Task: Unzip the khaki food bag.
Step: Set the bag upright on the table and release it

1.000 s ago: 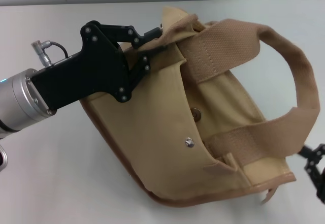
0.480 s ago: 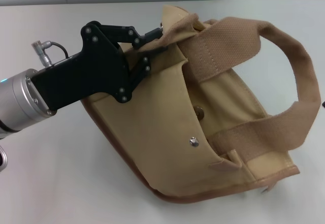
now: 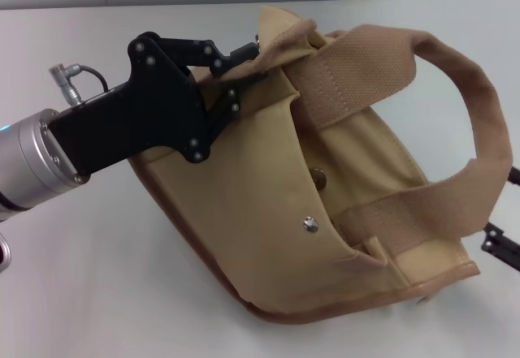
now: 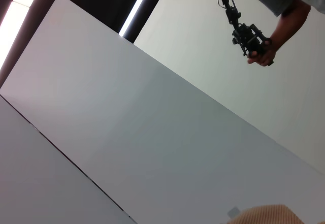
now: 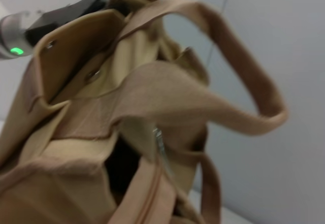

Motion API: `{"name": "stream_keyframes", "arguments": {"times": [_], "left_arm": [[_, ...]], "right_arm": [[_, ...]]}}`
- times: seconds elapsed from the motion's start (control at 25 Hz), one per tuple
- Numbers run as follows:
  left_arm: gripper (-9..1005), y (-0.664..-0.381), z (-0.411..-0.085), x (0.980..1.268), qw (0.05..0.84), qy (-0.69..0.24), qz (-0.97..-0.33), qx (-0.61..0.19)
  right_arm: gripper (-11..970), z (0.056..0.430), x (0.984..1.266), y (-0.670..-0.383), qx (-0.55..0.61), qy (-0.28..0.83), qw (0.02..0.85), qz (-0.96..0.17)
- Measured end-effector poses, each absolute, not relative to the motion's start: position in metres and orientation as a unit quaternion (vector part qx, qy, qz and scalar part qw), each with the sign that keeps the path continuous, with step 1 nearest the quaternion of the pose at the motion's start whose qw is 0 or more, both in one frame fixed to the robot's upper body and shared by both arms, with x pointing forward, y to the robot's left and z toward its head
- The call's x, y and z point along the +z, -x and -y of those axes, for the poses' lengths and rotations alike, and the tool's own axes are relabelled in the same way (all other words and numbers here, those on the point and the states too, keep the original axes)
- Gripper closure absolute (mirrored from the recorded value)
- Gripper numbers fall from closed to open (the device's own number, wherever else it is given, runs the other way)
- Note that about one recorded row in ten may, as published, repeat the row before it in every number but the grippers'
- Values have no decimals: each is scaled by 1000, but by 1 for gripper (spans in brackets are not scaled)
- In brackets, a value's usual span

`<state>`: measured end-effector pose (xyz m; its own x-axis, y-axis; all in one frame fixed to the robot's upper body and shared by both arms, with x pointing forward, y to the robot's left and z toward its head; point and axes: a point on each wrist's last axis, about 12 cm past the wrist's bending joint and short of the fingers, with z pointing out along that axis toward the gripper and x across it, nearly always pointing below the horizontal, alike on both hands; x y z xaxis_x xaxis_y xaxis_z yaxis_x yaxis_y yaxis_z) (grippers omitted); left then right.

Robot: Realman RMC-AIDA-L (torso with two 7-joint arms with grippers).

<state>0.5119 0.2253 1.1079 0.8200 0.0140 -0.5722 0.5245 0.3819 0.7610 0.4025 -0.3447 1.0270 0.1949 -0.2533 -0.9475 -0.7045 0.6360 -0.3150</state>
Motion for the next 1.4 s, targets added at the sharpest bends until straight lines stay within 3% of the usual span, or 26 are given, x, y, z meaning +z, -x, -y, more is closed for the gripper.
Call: {"name": "stream_keyframes", "arguments": {"times": [0.2,0.68,0.96,1.12,1.4], "left_arm": [[919,-512,-225,1108,791,-532,-254,-162],[919,-510,-225,1105,790,-530,-260,-166],[918,-510,-226,1105,790,-530,-261,-166],[918,-509,-226,1103,789,-529,-264,-168],[918,-504,-226,1097,786,-526,-277,-173]], "right_arm": [[302,335,1024,-413,173,404,657,-612],[421,310,1029,-440,165,496,644,-559],[653,308,1030,-443,149,507,654,-542],[876,310,1035,-449,152,482,664,-552],[900,317,1046,-461,137,424,700,-558]]}}
